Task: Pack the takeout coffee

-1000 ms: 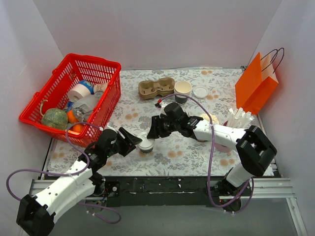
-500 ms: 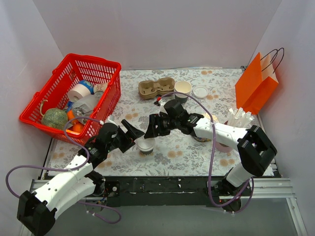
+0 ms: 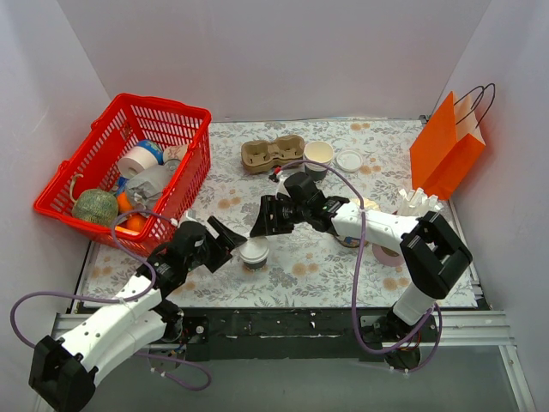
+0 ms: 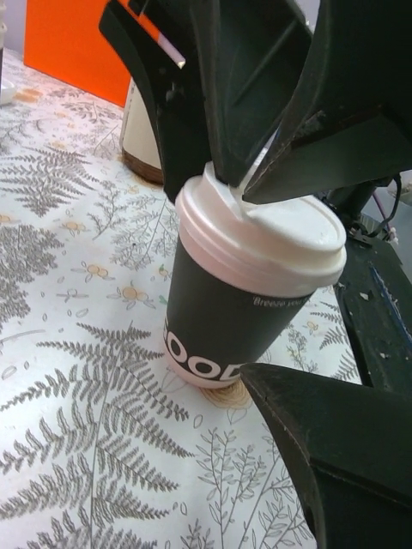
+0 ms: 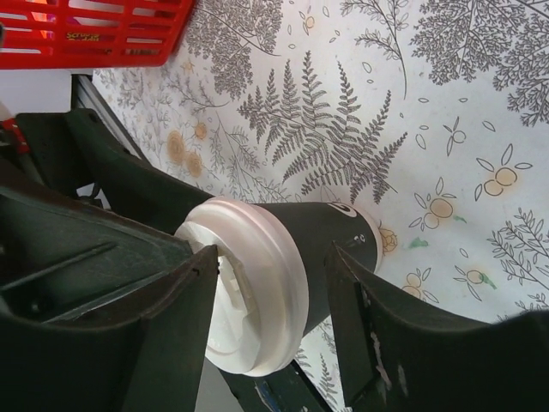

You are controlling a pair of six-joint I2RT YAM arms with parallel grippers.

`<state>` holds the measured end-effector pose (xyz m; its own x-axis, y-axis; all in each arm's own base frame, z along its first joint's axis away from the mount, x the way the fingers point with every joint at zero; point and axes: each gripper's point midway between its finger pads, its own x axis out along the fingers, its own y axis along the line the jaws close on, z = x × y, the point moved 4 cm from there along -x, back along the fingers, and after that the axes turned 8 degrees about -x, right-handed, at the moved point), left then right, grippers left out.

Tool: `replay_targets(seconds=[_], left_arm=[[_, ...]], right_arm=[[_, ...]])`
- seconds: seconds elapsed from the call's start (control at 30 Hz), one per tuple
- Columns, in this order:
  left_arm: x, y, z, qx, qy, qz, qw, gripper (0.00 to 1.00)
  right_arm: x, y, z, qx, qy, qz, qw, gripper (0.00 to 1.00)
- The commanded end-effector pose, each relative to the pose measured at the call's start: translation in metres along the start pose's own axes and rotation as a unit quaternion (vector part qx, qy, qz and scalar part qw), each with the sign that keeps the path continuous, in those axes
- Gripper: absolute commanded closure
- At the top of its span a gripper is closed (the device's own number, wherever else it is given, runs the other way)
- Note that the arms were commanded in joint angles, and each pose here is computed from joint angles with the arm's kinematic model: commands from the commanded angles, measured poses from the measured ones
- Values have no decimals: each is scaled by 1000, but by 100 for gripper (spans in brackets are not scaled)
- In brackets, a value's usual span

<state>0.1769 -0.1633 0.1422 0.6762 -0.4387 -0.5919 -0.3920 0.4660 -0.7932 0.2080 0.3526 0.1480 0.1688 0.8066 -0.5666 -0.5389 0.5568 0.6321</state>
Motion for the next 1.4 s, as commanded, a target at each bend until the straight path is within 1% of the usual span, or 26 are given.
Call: replay_targets(seconds=[0.0, 0.07, 0.1, 0.13, 0.23, 0.3, 0.37, 0.4, 0.43, 0.53, 0.63, 0.67, 0.73, 0.77, 0.8, 0.83, 0.9, 0.97, 1.0, 1.03, 1.13, 1.2, 1.37], left_arm=[[4, 17, -3, -20, 3, 14, 1000, 28], [5, 20, -4, -23, 4, 16, 1000, 33], [6, 22, -4, -23, 4, 20, 1000, 37], [7, 24, -4, -25, 4, 22, 999, 39], [7, 27, -6, -26, 6, 28, 999, 46], [7, 30, -6, -28, 6, 31, 999, 47], [7, 34, -7, -28, 7, 35, 999, 48], [5, 34, -10, -30, 20, 33, 999, 48], [5, 36, -11, -30, 21, 36, 999, 49], [2, 37, -12, -32, 26, 32, 999, 49], [-1, 28, -13, -28, 30, 13, 999, 43], [-4, 20, -12, -27, 31, 1, 999, 38], [-7, 12, -10, -17, 31, -7, 999, 30], [-8, 8, -9, -12, 29, -10, 999, 23], [-12, -2, -7, -1, 26, -19, 999, 9], [-14, -5, -5, 4, 22, -18, 1000, 4], [-20, -15, 0, 13, 11, -18, 1000, 2], [-25, -21, 3, 23, 4, -22, 999, 2], [-27, -21, 3, 26, 4, -18, 999, 2], [-30, -25, 9, 27, -14, -19, 999, 2], [-35, -25, 13, 27, -30, -12, 999, 2], [-35, -23, 14, 26, -34, -9, 999, 2], [-31, -21, 12, 26, -28, -6, 999, 2]], right_arm=[[3, 7, 11, -8, -16, 20, 1000, 43], [4, 3, 5, -4, -10, 16, 1000, 48], [5, 2, 2, -3, -6, 16, 1000, 50], [5, 0, 1, -1, -6, 13, 1000, 50], [5, -7, -10, 7, 0, 8, 1000, 57], [5, -12, -17, 11, 7, 4, 1000, 64], [6, -15, -21, 15, 14, -2, 1000, 66], [6, -15, -23, 16, 16, -1, 1000, 68], [4, -16, -24, 15, 14, 0, 1000, 69], [1, -15, -19, 0, 5, -6, 1000, 69], [-4, -9, -9, -26, -6, -7, 1000, 63], [-7, -3, 2, -43, -16, -3, 999, 57], [-12, 4, 9, -54, -16, -4, 998, 52], [-15, 13, 20, -70, -27, 5, 997, 44], [-17, 17, 22, -73, -26, 11, 997, 39], [-20, 21, 27, -81, -32, 16, 996, 36], [-25, 30, 36, -90, -45, 24, 995, 23], [-30, 35, 41, -98, -53, 26, 993, 6], [-34, 38, 44, -102, -60, 25, 993, 6], [-36, 37, 43, -100, -59, 21, 993, 5], [-42, 34, 40, -101, -68, 9, 993, 4], [-47, 33, 38, -105, -76, 6, 992, 3], [-48, 22, 20, -96, -56, -6, 994, 2]])
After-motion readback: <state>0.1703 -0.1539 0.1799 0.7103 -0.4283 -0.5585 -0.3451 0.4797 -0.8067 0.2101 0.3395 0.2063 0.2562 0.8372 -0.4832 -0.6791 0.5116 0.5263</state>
